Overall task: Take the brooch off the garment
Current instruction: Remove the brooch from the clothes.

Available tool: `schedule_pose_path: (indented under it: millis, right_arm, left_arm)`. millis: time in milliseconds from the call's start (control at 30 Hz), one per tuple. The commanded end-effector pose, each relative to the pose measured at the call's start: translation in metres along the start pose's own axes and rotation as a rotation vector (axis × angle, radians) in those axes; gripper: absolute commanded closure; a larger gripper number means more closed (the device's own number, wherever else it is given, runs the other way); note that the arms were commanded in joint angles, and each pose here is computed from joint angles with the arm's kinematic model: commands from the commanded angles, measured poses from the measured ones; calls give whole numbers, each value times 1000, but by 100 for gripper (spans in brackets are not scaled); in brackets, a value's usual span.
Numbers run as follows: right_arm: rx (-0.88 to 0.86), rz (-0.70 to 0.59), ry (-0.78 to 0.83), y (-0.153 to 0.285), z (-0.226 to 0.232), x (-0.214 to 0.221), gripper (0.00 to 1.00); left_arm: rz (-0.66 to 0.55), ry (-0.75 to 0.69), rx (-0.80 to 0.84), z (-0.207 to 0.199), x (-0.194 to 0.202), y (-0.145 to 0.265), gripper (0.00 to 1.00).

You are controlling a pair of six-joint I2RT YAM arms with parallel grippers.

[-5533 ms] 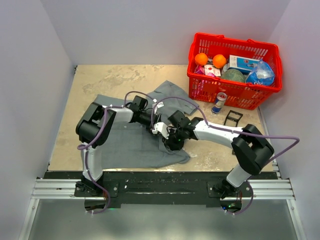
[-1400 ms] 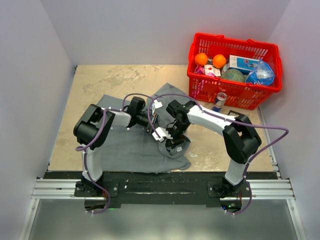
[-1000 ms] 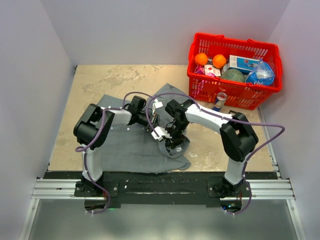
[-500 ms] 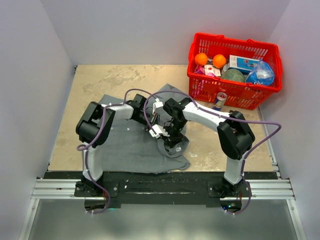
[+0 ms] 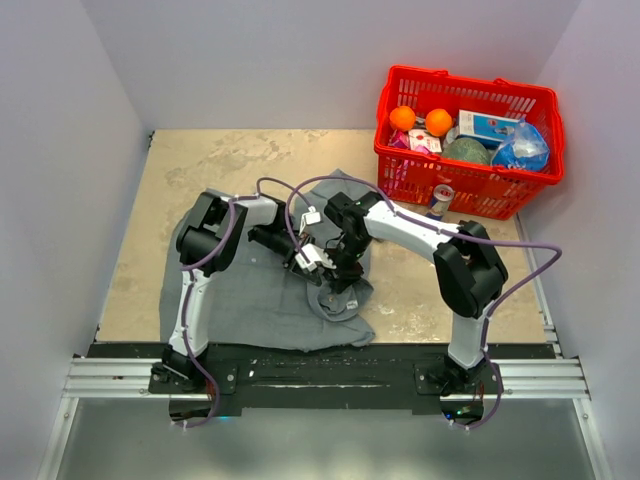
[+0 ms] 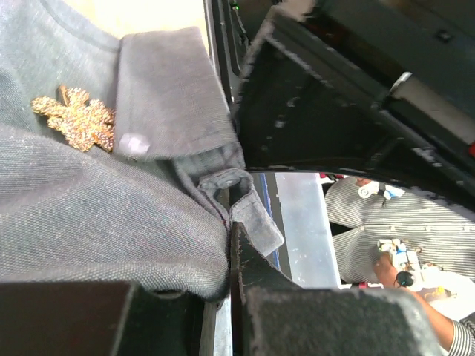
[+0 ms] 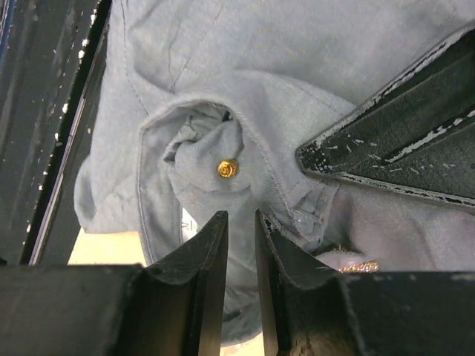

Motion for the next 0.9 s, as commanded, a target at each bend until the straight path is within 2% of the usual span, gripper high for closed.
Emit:
schedule_pose_path:
  millis: [0,500,867]
  right_arm:
    - [-10,-36,-2,0,-4,-9,75]
    - [-108,-108,25,-2,6,-24,73]
    - [-61,-96,-1,-14,0,-23,71]
  left_arm:
    - [-85,-67,56,-18,-12,0,100]
    - [-114,-40,74,-15,-10,-1,100]
    - [-114,-12,79,-13,-12,-2,100]
Point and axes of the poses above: each gripper's point midway between its finger pads, its own y axis back along the fingers, its own z axis along the line the jaws close on, x = y × z, the point moved 10 cm from there along y, back along the fingers, and after that the axes turned 1 degree about y, right-handed, at the moved point
